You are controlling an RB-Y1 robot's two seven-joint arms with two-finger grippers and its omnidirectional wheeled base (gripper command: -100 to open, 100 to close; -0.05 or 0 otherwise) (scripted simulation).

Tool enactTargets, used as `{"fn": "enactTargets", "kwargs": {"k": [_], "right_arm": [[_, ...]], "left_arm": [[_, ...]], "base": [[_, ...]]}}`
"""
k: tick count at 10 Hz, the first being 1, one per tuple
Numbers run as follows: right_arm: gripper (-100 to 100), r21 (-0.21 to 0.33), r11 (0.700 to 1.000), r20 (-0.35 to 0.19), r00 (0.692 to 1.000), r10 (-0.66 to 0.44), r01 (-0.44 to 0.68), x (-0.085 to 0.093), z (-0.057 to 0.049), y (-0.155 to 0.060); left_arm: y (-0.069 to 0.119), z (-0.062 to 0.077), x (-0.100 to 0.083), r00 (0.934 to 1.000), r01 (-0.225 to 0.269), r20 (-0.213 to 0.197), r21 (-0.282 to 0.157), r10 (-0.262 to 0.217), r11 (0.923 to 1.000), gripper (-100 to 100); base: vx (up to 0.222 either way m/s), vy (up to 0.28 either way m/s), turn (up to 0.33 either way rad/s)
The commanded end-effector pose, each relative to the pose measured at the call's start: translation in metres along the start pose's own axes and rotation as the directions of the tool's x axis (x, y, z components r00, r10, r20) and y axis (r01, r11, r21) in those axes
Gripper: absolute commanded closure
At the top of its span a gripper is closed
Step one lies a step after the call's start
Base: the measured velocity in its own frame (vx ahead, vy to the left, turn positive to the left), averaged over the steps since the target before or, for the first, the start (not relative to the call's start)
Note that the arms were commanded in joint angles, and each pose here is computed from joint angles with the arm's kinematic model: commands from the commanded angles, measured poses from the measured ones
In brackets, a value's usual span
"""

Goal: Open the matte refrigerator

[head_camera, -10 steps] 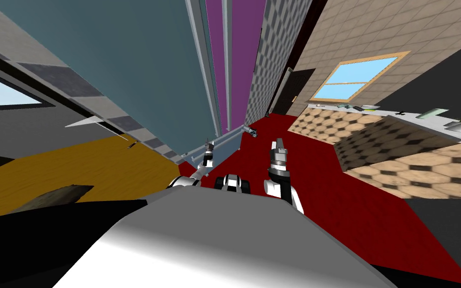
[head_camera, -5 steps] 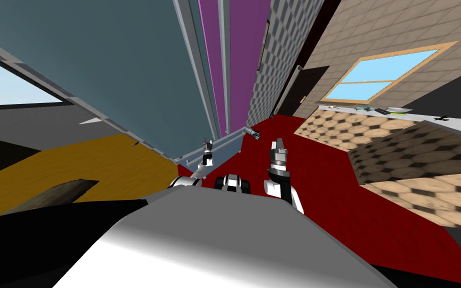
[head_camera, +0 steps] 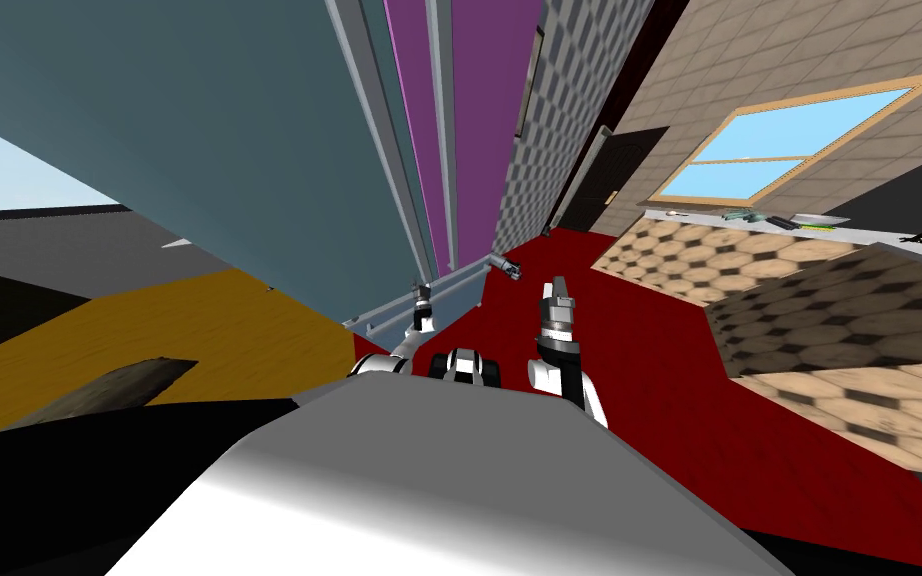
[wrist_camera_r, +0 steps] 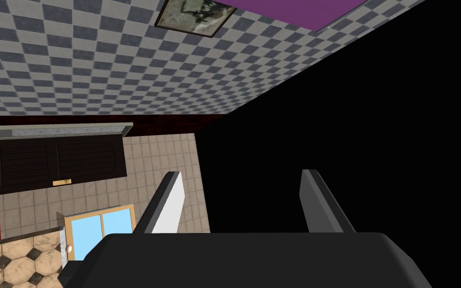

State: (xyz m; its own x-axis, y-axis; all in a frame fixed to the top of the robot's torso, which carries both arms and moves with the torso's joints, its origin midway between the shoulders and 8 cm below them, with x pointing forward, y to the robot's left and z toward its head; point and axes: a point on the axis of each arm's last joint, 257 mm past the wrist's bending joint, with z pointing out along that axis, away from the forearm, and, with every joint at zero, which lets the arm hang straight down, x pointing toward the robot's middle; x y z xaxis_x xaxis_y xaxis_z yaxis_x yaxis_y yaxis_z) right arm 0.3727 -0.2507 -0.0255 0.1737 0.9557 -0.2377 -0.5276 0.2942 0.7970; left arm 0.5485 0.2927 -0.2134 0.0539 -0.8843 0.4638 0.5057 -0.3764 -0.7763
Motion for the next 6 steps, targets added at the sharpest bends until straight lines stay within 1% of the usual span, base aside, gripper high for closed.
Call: {"fn": "enactTargets", "kwargs": {"k": [1, 2, 4, 5, 6], "right_arm": [[0, 0.0, 1.0, 0.0, 1.0, 0.0, 0.0, 0.0, 0.0, 0.0], [0, 0.0, 1.0, 0.0, 1.0, 0.0, 0.0, 0.0, 0.0, 0.0], [0, 0.0, 1.0, 0.0, 1.0, 0.0, 0.0, 0.0, 0.0, 0.0], [0, 0.0, 1.0, 0.0, 1.0, 0.0, 0.0, 0.0, 0.0, 0.0], [0, 0.0, 1.0, 0.0, 1.0, 0.0, 0.0, 0.0, 0.0, 0.0]], "left_arm": [[0.006, -0.004, 0.007, 0.9998, 0.019, 0.008, -0.005, -0.019, 0.9998, -100], [0.005, 0.008, 0.013, 0.9997, 0.023, 0.004, -0.008, -0.023, 0.9997, -100], [0.004, 0.02, 0.02, 0.9997, 0.026, 0.0, -0.011, -0.026, 0.9996, -100], [0.007, 0.013, 0.015, 0.9997, 0.024, 0.006, -0.017, -0.024, 0.9996, -100], [0.006, 0.003, 0.011, 0.9997, 0.022, 0.006, -0.007, -0.022, 0.9997, 100]], "base": [[0.006, -0.005, 0.0], [0.017, 0.01, 0.037], [0.018, 0.014, 0.034], [0.0, 0.0, 0.0], [-0.007, -0.013, -0.081]]}}
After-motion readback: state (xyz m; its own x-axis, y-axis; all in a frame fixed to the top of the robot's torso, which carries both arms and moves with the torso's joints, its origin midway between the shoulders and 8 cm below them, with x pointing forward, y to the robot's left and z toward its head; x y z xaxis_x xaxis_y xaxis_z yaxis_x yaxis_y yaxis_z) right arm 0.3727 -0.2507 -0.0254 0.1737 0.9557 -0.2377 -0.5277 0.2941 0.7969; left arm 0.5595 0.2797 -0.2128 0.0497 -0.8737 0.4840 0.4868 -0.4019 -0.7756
